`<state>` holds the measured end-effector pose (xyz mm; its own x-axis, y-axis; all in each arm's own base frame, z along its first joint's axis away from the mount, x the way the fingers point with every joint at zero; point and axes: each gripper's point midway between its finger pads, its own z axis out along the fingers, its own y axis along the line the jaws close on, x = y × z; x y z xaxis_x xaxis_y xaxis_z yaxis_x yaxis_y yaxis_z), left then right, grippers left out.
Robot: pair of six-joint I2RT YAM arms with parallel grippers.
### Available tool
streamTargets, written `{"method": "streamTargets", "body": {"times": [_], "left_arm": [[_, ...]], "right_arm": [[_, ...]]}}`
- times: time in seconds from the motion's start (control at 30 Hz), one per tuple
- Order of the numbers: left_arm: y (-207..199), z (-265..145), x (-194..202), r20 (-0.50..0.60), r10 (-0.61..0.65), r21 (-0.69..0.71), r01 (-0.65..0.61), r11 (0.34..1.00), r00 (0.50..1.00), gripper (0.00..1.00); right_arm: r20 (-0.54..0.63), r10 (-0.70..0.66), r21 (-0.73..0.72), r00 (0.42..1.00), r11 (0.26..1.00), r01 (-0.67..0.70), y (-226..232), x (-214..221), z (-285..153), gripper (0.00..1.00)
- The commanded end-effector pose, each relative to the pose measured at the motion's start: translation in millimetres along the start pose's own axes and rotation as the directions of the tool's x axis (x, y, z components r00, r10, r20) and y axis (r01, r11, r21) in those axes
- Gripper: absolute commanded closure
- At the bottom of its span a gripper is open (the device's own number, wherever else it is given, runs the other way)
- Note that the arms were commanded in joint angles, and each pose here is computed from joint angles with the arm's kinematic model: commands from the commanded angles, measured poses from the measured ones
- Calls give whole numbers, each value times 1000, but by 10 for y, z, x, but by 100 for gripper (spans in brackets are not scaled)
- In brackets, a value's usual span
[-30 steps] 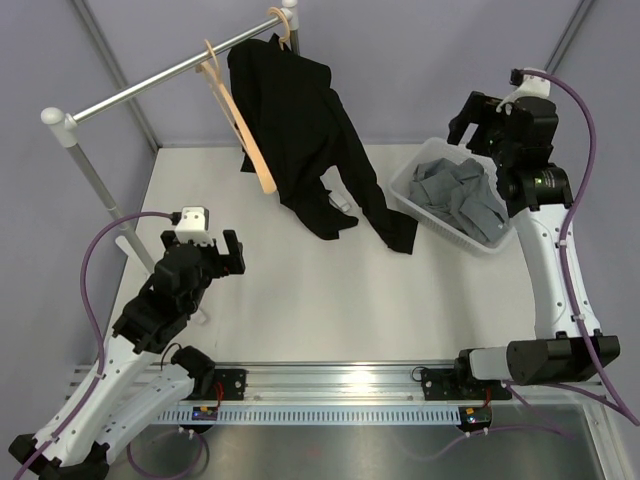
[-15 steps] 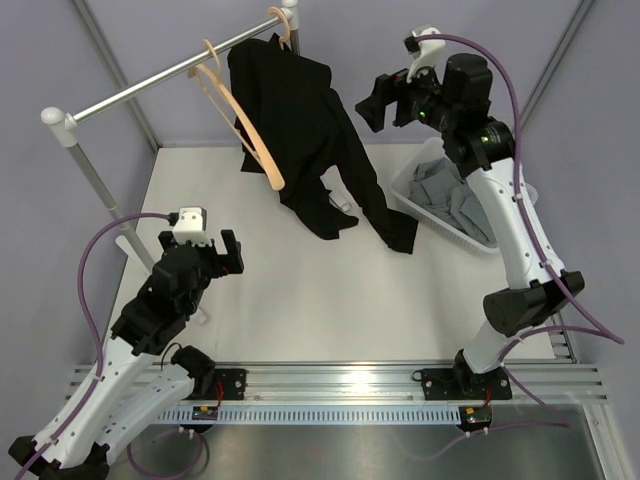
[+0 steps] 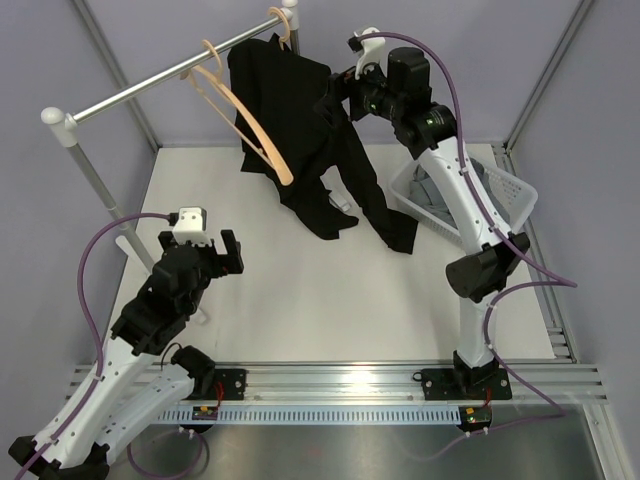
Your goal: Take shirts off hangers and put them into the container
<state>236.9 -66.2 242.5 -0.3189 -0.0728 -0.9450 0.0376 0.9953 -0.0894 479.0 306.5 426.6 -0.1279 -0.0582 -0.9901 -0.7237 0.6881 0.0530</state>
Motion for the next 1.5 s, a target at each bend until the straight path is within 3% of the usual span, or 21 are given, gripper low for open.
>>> {"method": "streamTargets", "body": {"times": [0.0,0.33,0.43,0.57,0.7,0.8,1.13,1.47], "left_arm": [[13,7,-70,31,-6,-8,6,1000,999,1],[12,5,-72,32,-7,-6,7,1000,999,1],[16,7,-66,31,-6,-8,6,1000,999,1],[9,6,-65,31,-6,-5,6,1000,1000,1],[14,7,-65,31,-5,-7,5,1000,1000,1],[14,2,-74,33,-6,-6,6,1000,999,1],[15,3,-64,31,-3,-7,3,1000,1000,1],[23,4,-70,33,-2,-11,3,1000,999,1]], "right_arm": [[44,-9,18,999,1000,8,-27,-150,27,10],[42,-19,-24,999,1000,20,-11,-8,272,32],[59,-26,-22,998,999,28,-15,-29,316,50],[88,-35,-22,995,999,37,7,-111,317,65],[120,-45,-19,992,999,47,36,-233,268,89],[153,-50,-20,987,998,54,101,-377,179,99],[284,-58,-46,957,996,74,351,-901,-351,100],[332,-71,-57,941,994,95,475,-1068,-641,100]]}}
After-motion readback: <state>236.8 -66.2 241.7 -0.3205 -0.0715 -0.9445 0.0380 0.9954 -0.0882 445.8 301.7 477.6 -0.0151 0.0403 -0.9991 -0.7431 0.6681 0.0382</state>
